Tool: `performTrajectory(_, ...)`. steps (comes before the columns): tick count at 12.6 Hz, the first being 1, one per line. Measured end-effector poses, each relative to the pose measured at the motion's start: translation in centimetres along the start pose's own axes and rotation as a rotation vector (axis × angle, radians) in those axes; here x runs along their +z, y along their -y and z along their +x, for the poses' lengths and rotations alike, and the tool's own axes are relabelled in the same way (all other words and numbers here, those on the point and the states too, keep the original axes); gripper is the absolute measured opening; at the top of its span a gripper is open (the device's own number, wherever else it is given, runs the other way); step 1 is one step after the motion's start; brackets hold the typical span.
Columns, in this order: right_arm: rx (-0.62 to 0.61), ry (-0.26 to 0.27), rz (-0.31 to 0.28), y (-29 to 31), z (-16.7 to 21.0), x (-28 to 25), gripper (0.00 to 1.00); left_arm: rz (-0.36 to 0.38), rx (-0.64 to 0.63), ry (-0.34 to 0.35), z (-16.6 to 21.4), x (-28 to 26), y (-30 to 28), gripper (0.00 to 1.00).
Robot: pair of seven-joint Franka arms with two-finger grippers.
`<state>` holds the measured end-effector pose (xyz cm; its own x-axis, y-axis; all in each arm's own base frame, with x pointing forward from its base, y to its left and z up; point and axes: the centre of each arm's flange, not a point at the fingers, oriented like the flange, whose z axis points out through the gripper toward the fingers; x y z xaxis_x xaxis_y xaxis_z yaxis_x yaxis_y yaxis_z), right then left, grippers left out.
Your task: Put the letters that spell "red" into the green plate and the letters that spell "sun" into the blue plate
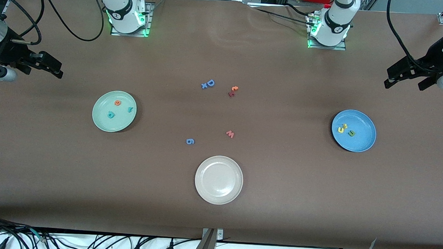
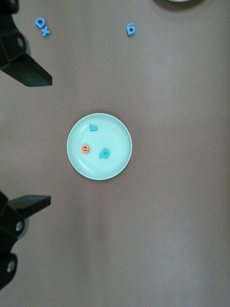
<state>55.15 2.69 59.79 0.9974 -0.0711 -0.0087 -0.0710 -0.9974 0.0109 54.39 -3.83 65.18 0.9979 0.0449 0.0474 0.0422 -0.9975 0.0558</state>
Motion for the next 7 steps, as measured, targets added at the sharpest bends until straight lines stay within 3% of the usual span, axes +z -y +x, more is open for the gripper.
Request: performTrajectory(7,0.002,0.003,0.011,0.1,0.0,0.0,1.00,0.005,-0.001,-0.020,-1.7,0.4,0.0,1.00)
